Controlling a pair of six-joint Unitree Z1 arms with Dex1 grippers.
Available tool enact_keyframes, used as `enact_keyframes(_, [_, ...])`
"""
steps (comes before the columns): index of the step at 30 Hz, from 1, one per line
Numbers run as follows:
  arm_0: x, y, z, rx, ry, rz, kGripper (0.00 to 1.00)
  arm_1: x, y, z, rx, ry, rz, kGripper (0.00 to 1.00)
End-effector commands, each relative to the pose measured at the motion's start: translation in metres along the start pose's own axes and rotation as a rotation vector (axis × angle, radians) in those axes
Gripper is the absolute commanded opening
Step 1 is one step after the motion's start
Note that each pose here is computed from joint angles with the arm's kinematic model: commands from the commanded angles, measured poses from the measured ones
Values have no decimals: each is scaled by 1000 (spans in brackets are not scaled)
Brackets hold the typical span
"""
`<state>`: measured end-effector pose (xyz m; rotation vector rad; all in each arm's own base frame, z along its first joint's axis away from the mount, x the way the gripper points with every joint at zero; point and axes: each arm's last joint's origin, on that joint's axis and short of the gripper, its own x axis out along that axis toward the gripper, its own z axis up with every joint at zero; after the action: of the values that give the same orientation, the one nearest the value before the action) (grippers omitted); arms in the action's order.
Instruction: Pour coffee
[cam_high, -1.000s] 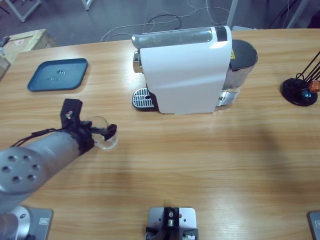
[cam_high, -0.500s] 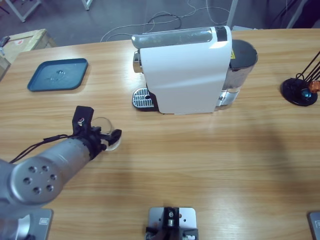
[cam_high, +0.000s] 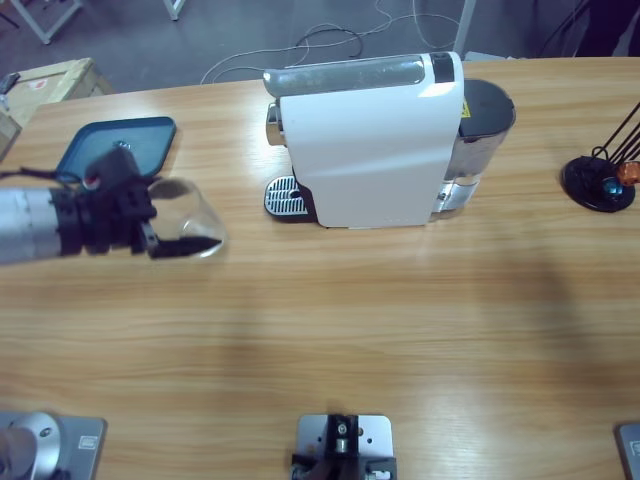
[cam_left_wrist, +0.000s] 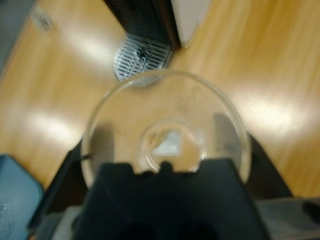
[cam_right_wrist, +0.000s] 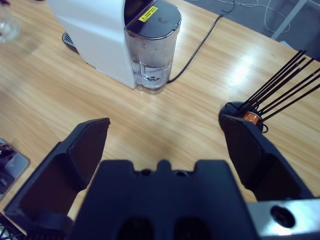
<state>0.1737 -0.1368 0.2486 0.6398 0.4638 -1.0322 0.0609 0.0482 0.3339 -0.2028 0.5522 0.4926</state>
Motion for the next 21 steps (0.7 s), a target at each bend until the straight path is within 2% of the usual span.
enact_keyframes(1, [77, 58, -19, 57, -31, -149, 0, 14, 2, -3, -27, 64, -33, 1000])
enact_keyframes(5, [105, 67, -22, 84, -123, -167, 0, 19, 3, -2, -18, 83, -41, 1000])
enact_keyframes(10, [126, 76, -14, 99, -167, -182, 0, 26, 4, 0, -7, 92, -45, 1000])
enact_keyframes(15, [141, 77, -7, 99, -157, -198, 0, 31, 4, 4, 1, 89, -51, 1000])
enact_keyframes(21, [152, 71, 2, 104, -95, -217, 0, 34, 3, 4, 12, 89, -60, 1000])
